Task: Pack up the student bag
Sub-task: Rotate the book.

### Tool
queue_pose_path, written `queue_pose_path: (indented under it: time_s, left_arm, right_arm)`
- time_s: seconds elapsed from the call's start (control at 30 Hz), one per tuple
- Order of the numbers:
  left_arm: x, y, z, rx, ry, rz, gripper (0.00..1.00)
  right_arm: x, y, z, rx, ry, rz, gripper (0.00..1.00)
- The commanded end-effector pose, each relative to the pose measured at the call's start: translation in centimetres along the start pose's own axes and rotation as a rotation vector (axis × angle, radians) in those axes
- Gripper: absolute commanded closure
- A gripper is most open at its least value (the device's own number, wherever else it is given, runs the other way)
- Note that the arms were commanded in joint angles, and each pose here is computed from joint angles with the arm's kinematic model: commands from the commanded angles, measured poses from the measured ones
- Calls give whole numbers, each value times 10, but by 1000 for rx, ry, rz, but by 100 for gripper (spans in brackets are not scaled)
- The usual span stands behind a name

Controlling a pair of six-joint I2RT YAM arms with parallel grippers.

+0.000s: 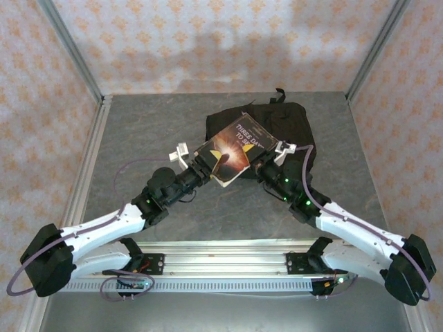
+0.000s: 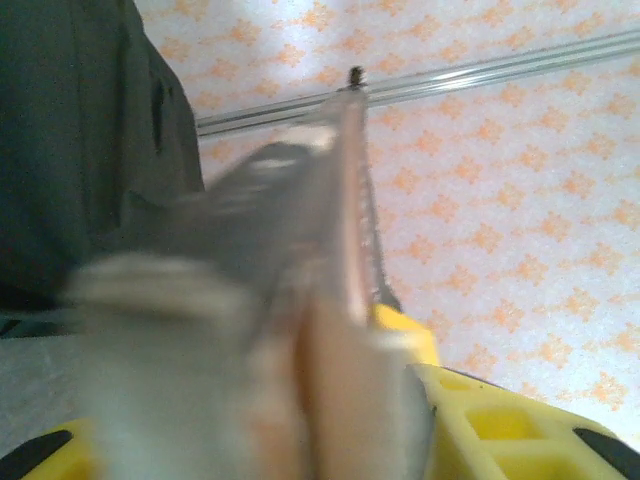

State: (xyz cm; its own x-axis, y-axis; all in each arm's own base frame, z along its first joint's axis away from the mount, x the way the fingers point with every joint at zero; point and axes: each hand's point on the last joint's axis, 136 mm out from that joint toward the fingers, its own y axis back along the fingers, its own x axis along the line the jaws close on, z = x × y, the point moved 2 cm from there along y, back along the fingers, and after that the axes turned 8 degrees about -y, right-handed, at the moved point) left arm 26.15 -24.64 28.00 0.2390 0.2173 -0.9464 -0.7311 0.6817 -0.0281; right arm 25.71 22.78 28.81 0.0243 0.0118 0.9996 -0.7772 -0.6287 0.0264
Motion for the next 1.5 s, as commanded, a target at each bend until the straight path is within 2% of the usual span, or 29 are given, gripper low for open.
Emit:
queue_pose_path:
  time_s: [0.0, 0.13, 0.37, 0.6, 0.73, 0.77, 0.83, 0.9, 0.93, 1.03, 1.2, 1.3, 1.47]
  left_arm:
    - [-32, -2, 11, -49, -1, -90, 56]
    - [-34, -8, 7, -33, 4, -106, 60]
    - [-27, -20, -1, -1, 29, -104, 70]
    - [-25, -11, 8, -44, -20, -59, 100]
    - [-26, -10, 8, -36, -35, -49, 100]
    - [-27, -11, 7, -31, -39, -50, 100]
    - [-26, -9, 10, -22, -61, -30, 100]
    - [-23, -3, 17, -25, -106, 5, 100]
    - [-24, 5, 24, -34, -140, 22, 100]
    - [-17, 34, 44, -70, -256, 148, 100]
    - [4, 95, 77, -173, -432, 417, 100]
    - [18, 121, 87, -214, -488, 551, 100]
    - [44, 139, 91, -224, -516, 688, 100]
  right_arm:
    - [15, 6, 9, -77, -14, 85, 100]
    - [0, 8, 14, -156, -37, 70, 100]
    - [-11, 4, 15, -174, -41, 35, 100]
    - [-22, 9, 21, -206, -23, -8, 100]
    - [-28, 11, 23, -222, -7, -41, 99]
    - [-28, 11, 23, -222, 3, -50, 88]
    - [-26, 14, 25, -229, 74, -89, 53]
    - [-30, 23, 33, -270, 160, -192, 34]
    - [-33, 29, 39, -298, 207, -246, 29]
    - [-38, 45, 54, -367, 334, -368, 23]
    - [-39, 54, 67, -386, 594, -596, 22]
    - [-36, 35, 63, -309, 757, -691, 21]
    - [-38, -17, 56, -185, 991, -884, 15]
